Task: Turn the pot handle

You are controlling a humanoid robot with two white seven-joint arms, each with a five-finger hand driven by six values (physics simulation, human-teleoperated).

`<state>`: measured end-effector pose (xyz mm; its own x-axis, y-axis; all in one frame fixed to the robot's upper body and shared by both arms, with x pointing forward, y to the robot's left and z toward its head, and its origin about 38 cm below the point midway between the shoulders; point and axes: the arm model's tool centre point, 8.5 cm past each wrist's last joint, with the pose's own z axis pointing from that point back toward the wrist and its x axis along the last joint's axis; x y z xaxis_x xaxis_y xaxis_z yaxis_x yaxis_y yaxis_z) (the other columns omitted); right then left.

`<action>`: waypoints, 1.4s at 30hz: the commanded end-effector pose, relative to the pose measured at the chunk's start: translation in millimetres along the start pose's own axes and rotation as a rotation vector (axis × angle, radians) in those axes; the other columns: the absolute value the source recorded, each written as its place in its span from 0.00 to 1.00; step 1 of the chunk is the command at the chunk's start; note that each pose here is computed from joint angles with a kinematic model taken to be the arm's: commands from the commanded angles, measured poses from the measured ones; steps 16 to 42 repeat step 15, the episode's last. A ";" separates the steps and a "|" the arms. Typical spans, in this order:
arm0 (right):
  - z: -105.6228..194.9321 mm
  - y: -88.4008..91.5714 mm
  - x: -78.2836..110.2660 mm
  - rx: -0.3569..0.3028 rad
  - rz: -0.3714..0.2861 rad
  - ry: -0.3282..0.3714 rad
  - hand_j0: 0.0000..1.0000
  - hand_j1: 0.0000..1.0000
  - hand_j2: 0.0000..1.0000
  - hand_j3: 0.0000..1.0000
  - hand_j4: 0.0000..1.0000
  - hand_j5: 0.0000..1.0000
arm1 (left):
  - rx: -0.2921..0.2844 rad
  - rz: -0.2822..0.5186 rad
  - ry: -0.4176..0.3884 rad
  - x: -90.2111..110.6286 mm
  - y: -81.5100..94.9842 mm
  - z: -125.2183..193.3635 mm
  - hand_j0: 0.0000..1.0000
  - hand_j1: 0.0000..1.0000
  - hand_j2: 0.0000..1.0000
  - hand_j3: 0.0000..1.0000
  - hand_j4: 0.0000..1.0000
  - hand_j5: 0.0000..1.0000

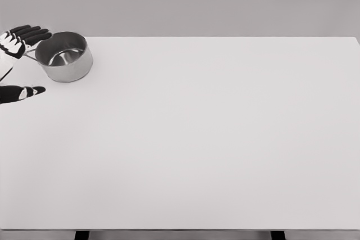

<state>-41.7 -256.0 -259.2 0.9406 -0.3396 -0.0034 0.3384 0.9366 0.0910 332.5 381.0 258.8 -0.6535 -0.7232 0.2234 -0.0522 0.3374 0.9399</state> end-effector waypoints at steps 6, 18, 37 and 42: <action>0.0 0.0 0.1 0.000 0.001 -0.001 1.00 1.00 1.00 1.00 1.00 1.00 | -0.101 0.165 -0.016 15.4 -49.1 18.8 1.00 1.00 1.00 1.00 1.00 1.00; 0.0 0.0 0.1 0.000 0.001 -0.001 1.00 1.00 1.00 1.00 1.00 1.00 | -0.161 0.146 -0.035 21.6 -65.5 13.4 1.00 1.00 1.00 1.00 1.00 1.00; 0.0 0.0 0.1 0.000 0.001 -0.001 1.00 1.00 1.00 1.00 1.00 1.00 | -0.161 0.146 -0.035 21.6 -65.5 13.4 1.00 1.00 1.00 1.00 1.00 1.00; 0.0 0.0 0.1 0.000 0.001 -0.001 1.00 1.00 1.00 1.00 1.00 1.00 | -0.161 0.146 -0.035 21.6 -65.5 13.4 1.00 1.00 1.00 1.00 1.00 1.00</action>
